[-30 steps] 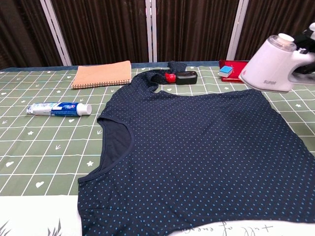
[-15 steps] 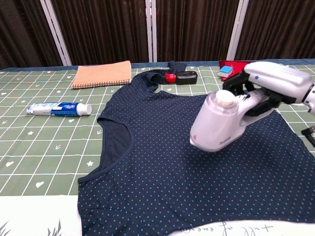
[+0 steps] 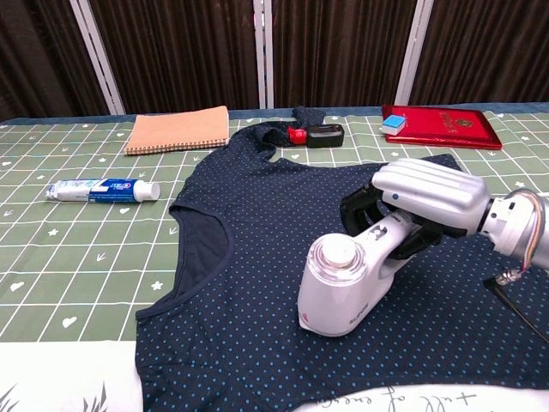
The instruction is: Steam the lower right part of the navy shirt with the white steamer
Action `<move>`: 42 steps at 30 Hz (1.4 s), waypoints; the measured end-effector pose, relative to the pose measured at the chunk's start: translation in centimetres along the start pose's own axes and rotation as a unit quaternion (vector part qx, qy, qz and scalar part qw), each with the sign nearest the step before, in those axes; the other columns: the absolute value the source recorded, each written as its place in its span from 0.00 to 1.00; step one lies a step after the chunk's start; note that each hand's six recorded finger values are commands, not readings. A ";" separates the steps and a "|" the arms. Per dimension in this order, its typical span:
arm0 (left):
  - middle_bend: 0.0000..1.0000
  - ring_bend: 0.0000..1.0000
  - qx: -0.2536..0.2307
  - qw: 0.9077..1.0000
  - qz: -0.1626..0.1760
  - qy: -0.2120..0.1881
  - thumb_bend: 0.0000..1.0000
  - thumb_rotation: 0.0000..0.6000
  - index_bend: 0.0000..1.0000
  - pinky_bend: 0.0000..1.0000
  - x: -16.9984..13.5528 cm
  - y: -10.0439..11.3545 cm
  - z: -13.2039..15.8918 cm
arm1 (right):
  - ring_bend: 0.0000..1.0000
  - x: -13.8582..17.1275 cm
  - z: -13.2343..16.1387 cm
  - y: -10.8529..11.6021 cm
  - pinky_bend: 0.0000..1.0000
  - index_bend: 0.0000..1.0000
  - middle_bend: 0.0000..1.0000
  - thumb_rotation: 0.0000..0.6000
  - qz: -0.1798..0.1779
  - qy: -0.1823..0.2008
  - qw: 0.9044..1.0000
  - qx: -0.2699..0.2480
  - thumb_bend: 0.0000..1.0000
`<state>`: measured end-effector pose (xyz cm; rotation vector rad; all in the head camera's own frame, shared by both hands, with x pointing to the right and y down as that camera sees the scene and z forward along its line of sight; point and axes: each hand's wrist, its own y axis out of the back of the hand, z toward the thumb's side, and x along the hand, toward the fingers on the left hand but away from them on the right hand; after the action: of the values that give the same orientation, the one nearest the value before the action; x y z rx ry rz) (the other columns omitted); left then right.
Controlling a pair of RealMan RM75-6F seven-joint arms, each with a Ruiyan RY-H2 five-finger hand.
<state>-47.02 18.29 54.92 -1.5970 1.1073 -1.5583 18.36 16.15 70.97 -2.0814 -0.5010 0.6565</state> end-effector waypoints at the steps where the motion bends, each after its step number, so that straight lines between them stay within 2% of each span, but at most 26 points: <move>1: 0.00 0.00 0.001 1.000 0.000 0.000 0.00 1.00 0.00 0.00 0.0 0.0 0.0 | 0.66 0.1 -0.1 -0.2 0.94 0.85 0.73 1.00 0.002 -0.002 1.000 0.001 0.75; 8: 0.00 0.00 0.006 1.000 -0.001 0.000 0.00 1.00 0.00 0.00 0.0 -0.2 0.1 | 0.66 0.8 -1.2 -1.3 0.94 0.85 0.73 1.00 0.018 -0.018 1.000 0.012 0.75; 17: 0.00 0.00 0.007 1.000 -0.001 0.001 0.00 1.00 0.00 0.00 0.0 -0.3 0.0 | 0.66 2.4 -3.6 -1.5 0.94 0.85 0.73 1.00 0.034 -0.042 0.998 0.040 0.75; 23: 0.00 0.00 0.011 1.000 -0.003 -0.001 0.00 1.00 0.00 0.00 0.0 -0.4 0.1 | 0.66 4.6 -6.0 -1.1 0.94 0.85 0.73 1.00 0.042 -0.064 0.995 0.060 0.75; 33: 0.00 0.00 0.014 1.000 -0.007 -0.003 0.00 1.00 0.00 0.00 0.2 -0.8 0.4 | 0.66 8.4 -10.2 0.1 0.94 0.85 0.73 1.00 0.053 -0.126 0.988 0.067 0.75; 42: 0.00 0.00 0.012 1.000 -0.006 -0.002 0.00 1.00 0.00 0.00 0.2 -0.7 0.4 | 0.66 7.5 -8.6 -0.5 0.94 0.85 0.73 1.00 0.045 -0.098 0.993 0.045 0.75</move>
<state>-46.54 18.42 55.61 -1.5933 1.0734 -1.5704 29.46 15.34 73.51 -1.9740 -0.4795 0.9273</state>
